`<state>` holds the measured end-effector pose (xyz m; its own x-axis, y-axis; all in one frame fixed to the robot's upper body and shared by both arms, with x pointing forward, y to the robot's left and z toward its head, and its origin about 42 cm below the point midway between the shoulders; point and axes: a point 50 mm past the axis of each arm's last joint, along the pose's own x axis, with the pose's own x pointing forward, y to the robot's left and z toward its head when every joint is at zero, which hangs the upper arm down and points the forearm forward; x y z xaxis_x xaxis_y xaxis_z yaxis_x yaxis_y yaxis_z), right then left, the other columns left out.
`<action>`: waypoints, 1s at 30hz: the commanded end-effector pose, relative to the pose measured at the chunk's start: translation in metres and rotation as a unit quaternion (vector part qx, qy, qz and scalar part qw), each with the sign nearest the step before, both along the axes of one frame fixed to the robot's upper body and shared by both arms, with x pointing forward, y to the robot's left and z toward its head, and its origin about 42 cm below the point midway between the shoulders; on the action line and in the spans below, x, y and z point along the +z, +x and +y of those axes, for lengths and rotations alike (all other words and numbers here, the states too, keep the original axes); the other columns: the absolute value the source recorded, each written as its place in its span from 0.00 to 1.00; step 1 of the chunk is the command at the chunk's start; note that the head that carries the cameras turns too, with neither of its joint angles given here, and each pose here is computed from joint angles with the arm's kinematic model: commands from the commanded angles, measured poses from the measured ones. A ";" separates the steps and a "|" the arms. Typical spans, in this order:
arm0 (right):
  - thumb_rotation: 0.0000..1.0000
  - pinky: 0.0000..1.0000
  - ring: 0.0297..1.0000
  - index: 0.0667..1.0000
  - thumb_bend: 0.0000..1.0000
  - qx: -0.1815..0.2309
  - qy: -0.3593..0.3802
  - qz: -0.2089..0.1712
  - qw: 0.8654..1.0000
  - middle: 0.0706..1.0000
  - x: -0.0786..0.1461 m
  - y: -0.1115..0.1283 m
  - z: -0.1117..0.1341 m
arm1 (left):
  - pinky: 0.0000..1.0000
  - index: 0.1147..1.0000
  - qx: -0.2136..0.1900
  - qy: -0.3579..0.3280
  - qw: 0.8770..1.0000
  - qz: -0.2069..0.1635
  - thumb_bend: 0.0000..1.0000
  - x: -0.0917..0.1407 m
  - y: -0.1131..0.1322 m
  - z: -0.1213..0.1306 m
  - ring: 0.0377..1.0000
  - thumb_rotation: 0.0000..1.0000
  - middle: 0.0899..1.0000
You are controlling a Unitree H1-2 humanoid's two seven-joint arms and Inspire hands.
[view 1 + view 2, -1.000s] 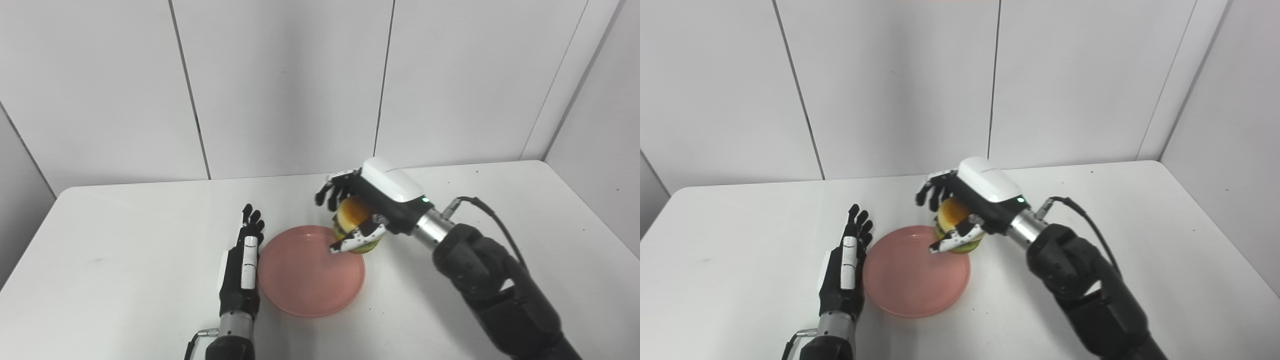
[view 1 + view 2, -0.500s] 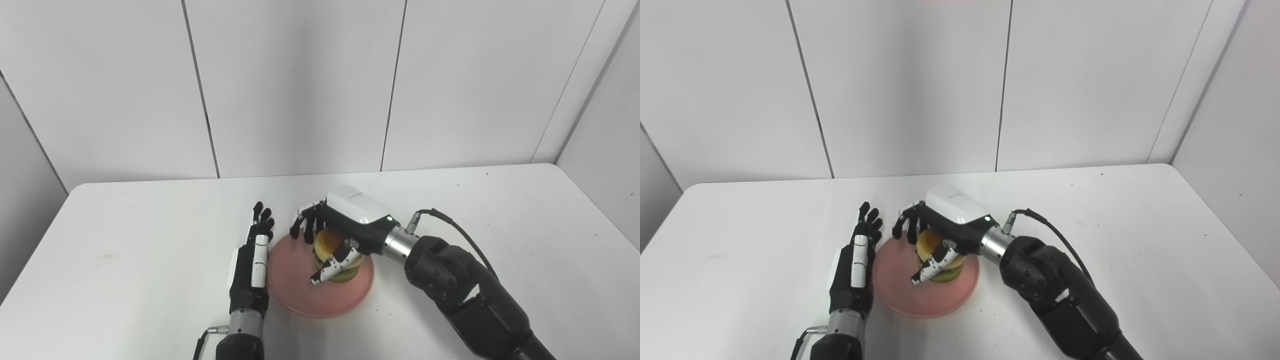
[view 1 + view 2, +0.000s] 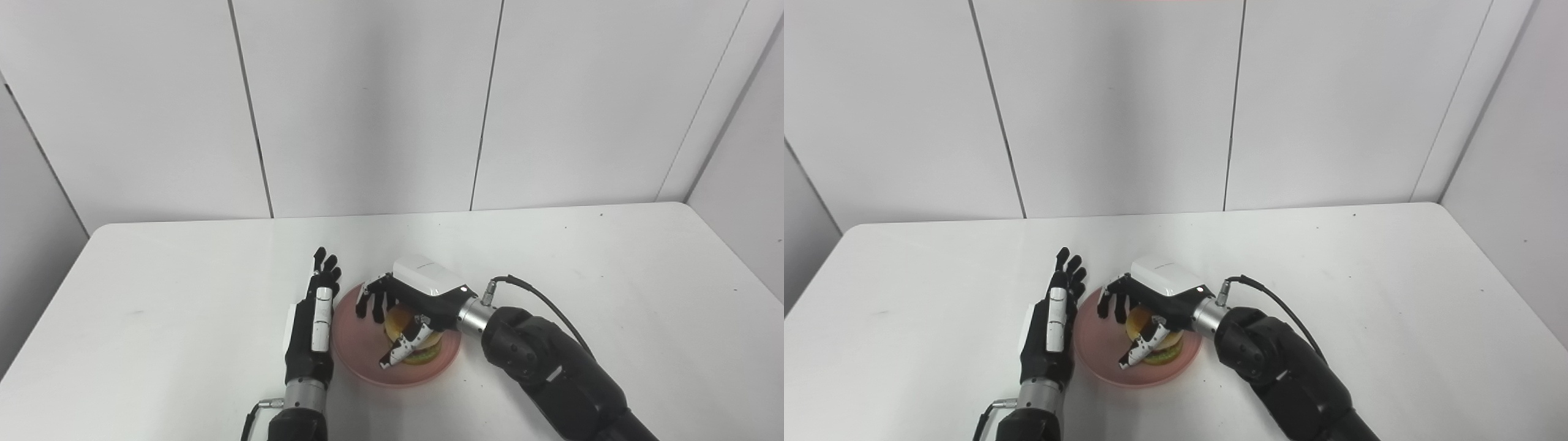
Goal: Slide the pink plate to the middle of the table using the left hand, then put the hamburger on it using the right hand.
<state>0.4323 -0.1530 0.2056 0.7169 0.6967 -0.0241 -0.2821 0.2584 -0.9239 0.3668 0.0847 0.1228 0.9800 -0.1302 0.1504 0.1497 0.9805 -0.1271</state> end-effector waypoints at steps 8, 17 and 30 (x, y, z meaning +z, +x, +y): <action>0.54 0.72 0.86 0.93 0.68 0.017 0.065 -0.026 0.997 0.90 0.006 -0.007 0.000 | 1.00 1.00 -0.012 -0.020 0.999 0.036 0.73 -0.023 -0.015 -0.005 1.00 1.00 1.00; 0.69 0.90 1.00 1.00 0.68 -0.013 0.143 -0.053 0.988 1.00 0.030 -0.030 -0.019 | 0.97 0.96 -0.003 -0.007 0.999 0.033 0.72 -0.021 -0.012 -0.004 0.97 1.00 0.96; 0.84 0.99 1.00 1.00 0.71 -0.120 0.332 -0.030 0.935 1.00 0.008 -0.050 -0.058 | 0.98 0.96 0.001 0.001 1.000 0.031 0.73 -0.023 -0.011 0.001 0.97 1.00 0.97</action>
